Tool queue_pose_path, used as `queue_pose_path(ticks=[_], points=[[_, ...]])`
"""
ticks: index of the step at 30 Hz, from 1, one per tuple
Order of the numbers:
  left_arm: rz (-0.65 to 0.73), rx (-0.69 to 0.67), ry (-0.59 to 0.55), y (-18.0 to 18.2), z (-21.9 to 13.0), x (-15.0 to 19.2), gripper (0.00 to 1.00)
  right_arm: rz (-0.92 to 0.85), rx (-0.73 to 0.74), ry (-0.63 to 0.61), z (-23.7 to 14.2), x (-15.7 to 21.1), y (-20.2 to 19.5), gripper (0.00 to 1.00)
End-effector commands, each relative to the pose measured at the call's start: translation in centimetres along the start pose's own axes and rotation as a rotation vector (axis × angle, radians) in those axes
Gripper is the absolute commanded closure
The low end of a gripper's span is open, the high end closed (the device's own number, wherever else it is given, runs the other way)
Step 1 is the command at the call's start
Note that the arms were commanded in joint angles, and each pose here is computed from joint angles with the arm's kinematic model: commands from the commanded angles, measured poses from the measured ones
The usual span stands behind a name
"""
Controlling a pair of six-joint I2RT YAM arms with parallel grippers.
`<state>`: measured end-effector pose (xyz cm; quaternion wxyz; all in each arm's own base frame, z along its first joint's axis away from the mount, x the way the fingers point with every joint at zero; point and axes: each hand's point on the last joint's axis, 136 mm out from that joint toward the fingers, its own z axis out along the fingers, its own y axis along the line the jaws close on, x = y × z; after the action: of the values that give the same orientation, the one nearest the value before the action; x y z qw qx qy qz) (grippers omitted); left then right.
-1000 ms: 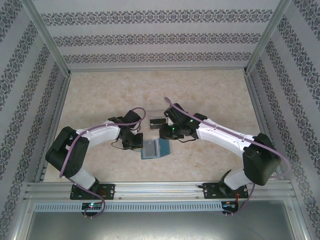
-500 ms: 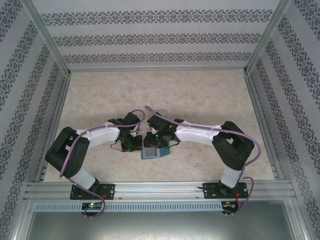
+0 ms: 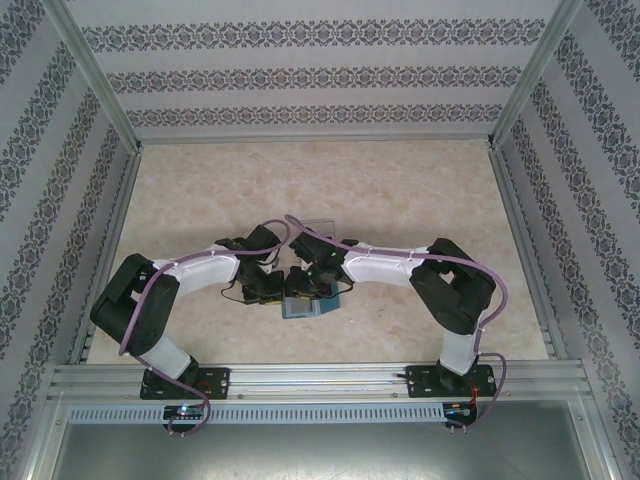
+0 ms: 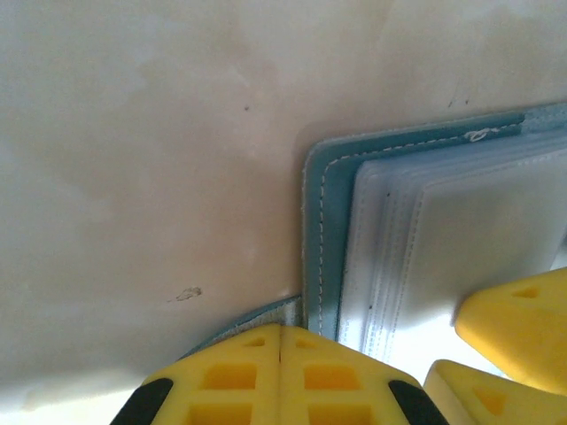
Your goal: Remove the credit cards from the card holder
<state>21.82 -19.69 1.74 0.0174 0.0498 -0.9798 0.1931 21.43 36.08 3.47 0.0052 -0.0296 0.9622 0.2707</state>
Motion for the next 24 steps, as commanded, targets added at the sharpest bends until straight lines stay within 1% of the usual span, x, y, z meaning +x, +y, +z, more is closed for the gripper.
queue_pose_path(ticks=[1,7,11,19,24], points=[[0.018,-0.013,0.005,0.3,0.4,0.5,0.96,0.011,0.067,0.0,0.1,0.4,-1.1,0.66],[0.02,-0.013,0.005,0.3,0.3,0.5,0.96,-0.009,0.169,-0.015,-0.9,0.5,-2.4,0.59],[0.017,-0.014,0.005,0.4,0.4,0.6,0.96,-0.035,0.274,-0.034,-1.7,0.4,-3.7,0.54],[0.018,-0.011,0.005,0.3,0.4,0.5,0.96,-0.101,0.441,-0.053,-3.3,0.4,-5.0,0.41],[0.017,-0.007,0.001,0.2,0.3,0.4,0.96,-0.116,0.522,-0.076,-4.7,0.1,-6.0,0.4]])
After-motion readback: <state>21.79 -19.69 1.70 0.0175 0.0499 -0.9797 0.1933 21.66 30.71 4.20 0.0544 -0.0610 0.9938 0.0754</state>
